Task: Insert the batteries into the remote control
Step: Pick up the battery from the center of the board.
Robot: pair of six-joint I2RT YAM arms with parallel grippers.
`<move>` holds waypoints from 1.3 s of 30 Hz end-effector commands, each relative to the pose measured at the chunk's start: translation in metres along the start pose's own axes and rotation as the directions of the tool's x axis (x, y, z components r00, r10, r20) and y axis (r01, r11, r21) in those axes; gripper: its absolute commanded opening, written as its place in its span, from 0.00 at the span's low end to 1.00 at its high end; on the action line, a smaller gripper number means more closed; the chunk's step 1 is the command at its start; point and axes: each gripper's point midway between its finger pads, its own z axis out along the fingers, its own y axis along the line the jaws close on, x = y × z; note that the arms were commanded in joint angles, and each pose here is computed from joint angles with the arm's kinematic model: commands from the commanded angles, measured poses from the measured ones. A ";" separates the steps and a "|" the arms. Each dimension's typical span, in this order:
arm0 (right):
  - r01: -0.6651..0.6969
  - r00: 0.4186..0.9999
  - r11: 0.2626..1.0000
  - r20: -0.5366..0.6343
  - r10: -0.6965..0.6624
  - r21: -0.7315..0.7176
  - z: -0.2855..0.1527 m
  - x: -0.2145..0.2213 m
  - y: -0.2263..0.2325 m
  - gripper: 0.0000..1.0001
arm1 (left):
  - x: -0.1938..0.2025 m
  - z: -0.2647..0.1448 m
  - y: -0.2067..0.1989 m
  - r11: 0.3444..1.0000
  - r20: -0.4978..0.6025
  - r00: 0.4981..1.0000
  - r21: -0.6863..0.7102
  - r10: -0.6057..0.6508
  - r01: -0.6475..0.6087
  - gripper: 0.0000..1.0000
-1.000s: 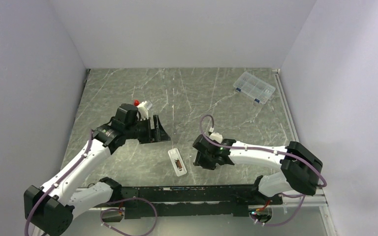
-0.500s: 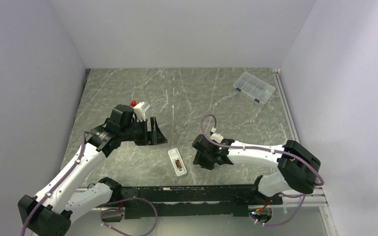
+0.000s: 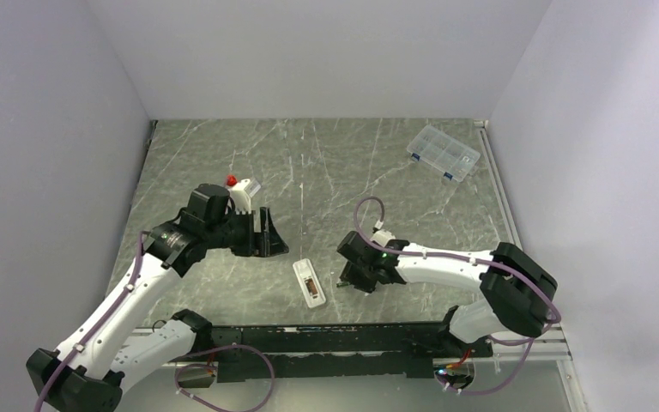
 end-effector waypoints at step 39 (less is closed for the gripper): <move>0.082 0.997 0.997 -0.012 -0.082 0.000 0.022 -0.008 0.044 0.39 | -0.002 -0.014 -0.004 0.997 0.036 0.996 0.009 0.080 -0.080 0.78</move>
